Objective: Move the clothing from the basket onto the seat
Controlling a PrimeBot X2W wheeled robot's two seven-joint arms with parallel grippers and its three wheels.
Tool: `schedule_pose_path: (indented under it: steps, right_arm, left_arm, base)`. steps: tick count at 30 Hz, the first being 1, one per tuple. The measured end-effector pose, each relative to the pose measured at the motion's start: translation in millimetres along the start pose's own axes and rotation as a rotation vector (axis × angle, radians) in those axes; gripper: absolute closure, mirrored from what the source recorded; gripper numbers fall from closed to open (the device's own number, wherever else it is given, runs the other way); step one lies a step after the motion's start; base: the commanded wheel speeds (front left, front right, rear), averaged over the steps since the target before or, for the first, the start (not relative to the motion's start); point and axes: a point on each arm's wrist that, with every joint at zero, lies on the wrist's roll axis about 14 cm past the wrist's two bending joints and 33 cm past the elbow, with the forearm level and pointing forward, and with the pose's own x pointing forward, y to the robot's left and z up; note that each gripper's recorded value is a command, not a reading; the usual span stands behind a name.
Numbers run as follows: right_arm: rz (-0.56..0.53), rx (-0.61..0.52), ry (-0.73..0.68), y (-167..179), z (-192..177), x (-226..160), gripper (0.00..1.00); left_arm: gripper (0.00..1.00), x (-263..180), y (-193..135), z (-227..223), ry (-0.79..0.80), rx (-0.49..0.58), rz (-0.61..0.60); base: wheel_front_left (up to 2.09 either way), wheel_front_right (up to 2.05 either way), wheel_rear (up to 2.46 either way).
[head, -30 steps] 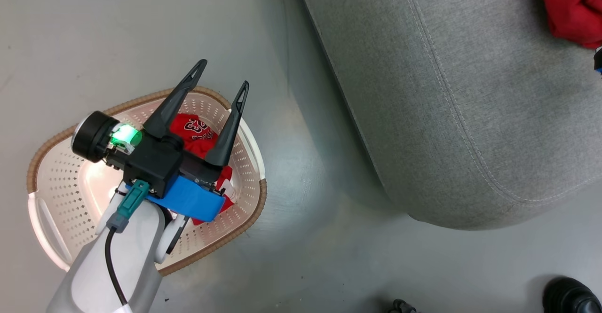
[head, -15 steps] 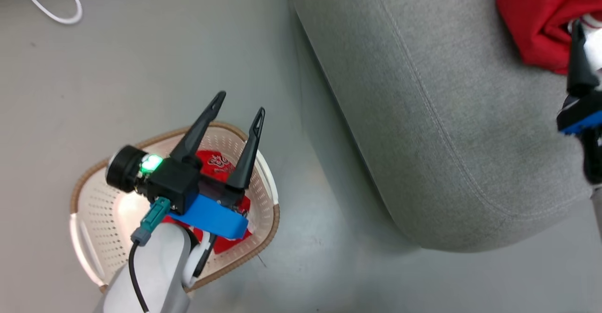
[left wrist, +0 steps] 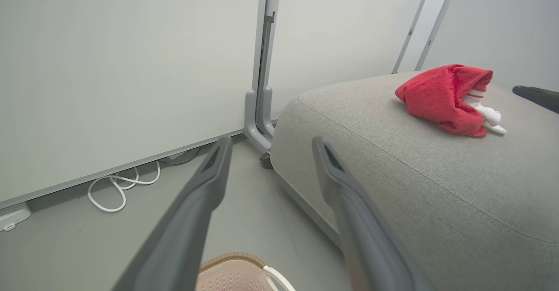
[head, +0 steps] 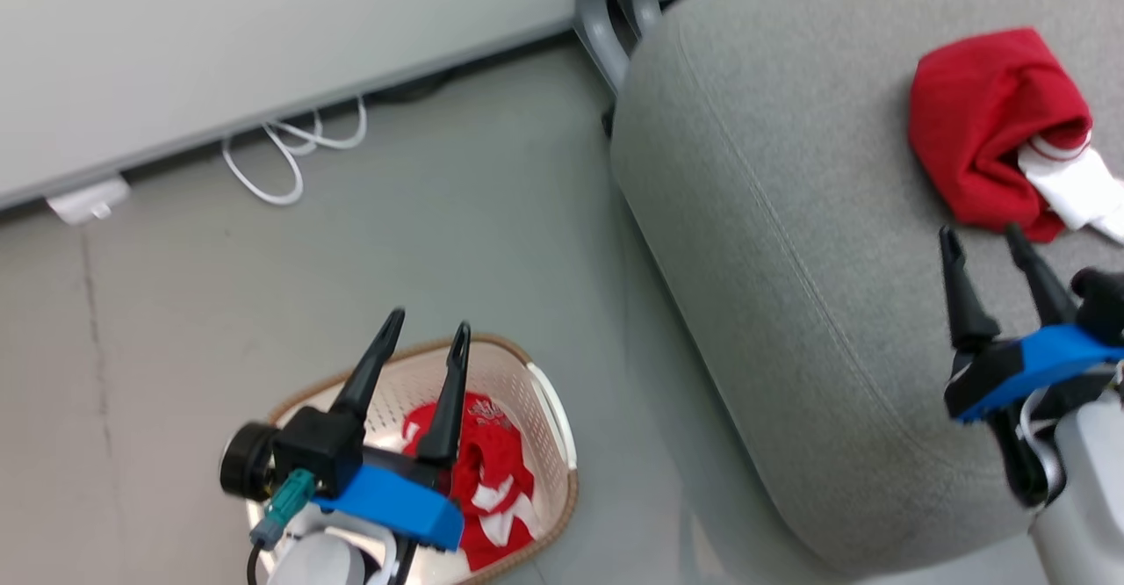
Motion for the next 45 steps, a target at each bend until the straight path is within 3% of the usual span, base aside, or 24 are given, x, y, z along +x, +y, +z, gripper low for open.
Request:
schedule_pose_path:
  steps: [10,23,33,45]
  right_arm:
    - [0.142,0.02,-0.087,56.8,18.6,-42.8,0.0]
    - [0.332,0.08,-0.127,144.4,33.8,-65.3,0.0]
    - [0.398,0.09,-0.122,170.9,35.5,-72.5,0.0]
    - [0.418,0.124,-0.103,180.8,30.3,-78.1,0.0]
  left_arm:
    - [0.0,-62.2,19.1,20.9,-0.042,0.021,0.164]
    - [0.0,-128.5,67.9,46.7,-0.131,0.04,0.403]
    - [0.0,-158.9,97.4,49.2,-0.143,0.046,0.527]
    - [0.0,-165.0,100.7,45.7,-0.134,0.048,0.547]
  base:
    - [0.0,0.0,0.0]
    - [0.0,0.0,0.0]
    - [0.0,0.0,0.0]
    - [0.0,0.0,0.0]
